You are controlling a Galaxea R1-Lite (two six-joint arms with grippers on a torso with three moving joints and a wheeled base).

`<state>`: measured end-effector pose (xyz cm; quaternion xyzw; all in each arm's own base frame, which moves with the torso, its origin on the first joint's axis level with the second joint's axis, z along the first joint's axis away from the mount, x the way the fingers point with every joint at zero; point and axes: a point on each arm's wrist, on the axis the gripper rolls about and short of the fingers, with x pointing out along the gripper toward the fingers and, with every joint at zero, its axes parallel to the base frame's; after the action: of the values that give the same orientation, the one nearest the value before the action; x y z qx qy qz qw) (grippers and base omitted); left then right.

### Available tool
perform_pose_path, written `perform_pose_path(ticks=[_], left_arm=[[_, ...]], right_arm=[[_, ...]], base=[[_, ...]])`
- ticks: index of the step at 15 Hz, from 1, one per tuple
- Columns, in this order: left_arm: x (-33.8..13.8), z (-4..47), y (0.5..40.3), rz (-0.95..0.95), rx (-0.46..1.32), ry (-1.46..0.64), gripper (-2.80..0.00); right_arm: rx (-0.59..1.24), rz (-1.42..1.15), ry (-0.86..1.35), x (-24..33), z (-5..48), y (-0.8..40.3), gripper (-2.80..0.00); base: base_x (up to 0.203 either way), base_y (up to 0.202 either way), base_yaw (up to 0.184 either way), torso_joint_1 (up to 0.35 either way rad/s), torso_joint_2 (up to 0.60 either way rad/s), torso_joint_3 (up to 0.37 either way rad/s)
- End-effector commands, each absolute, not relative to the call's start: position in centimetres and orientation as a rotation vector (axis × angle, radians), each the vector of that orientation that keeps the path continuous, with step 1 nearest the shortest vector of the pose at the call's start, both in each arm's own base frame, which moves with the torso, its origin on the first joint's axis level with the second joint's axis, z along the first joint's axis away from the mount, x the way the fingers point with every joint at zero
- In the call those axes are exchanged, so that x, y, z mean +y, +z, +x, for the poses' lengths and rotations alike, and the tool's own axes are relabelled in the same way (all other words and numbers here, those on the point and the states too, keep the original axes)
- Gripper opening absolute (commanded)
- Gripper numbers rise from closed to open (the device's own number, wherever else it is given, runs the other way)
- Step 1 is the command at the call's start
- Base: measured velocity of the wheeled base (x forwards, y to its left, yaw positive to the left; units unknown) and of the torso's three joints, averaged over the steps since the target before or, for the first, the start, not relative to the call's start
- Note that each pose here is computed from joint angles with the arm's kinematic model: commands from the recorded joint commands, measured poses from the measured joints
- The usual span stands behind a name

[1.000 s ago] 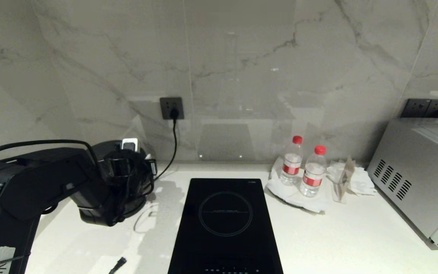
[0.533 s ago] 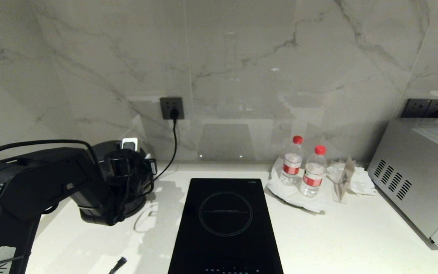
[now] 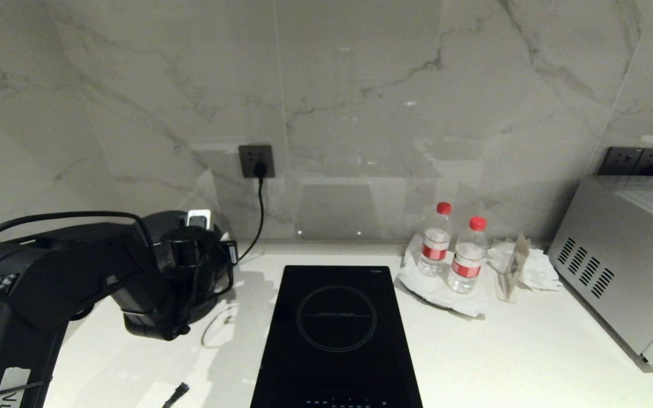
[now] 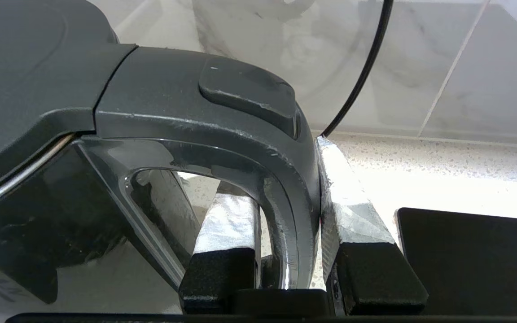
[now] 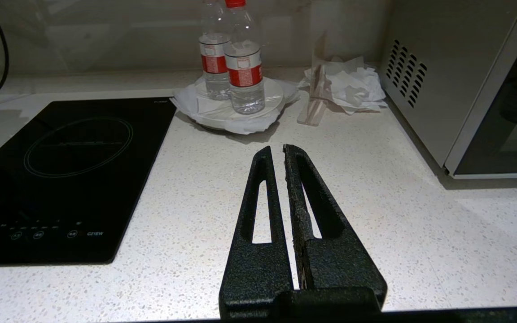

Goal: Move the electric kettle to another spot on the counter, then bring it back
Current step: Place it on the power base

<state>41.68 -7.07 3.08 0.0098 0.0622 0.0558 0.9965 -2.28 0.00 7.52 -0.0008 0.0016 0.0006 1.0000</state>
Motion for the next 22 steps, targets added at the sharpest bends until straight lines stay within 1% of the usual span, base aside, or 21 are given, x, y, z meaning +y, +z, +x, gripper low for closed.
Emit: perform_pose_path(ticks=[1,3,5,6,14,22], left_arm=[[-7.9,41.1,2.3,0.027,0.153,0.093,-2.80],[-8.4,40.9,2.1,0.034,0.160,0.082,-2.80],[-8.4,40.5,1.8,0.088,0.179,0.076,-2.80],[-8.6,40.4,2.0,0.091,0.175,0.073,0.00],[-8.4,39.8,3.3,0.064,0.155,0.077,0.00],[-8.0,37.2,2.3,0.062,0.248,0.058,0.00]], right_arm=[[0.003,-0.002,0.002,0.0,-2.3,7.5,-2.80],[0.003,-0.002,0.002,0.0,-2.3,7.5,-2.80],[0.004,-0.002,0.002,0.0,-2.3,7.5,-2.80],[0.005,-0.002,0.002,0.0,-2.3,7.5,-2.80],[0.003,-0.002,0.002,0.0,-2.3,7.5,-2.80],[0.003,-0.002,0.002,0.0,-2.3,7.5,-2.80]], base=[[0.000,0.000,0.000,0.000,0.00,0.000],[0.000,0.000,0.000,0.000,0.00,0.000],[0.000,0.000,0.000,0.000,0.00,0.000],[0.000,0.000,0.000,0.000,0.00,0.000],[0.000,0.000,0.000,0.000,0.00,0.000],[0.000,0.000,0.000,0.000,0.00,0.000]])
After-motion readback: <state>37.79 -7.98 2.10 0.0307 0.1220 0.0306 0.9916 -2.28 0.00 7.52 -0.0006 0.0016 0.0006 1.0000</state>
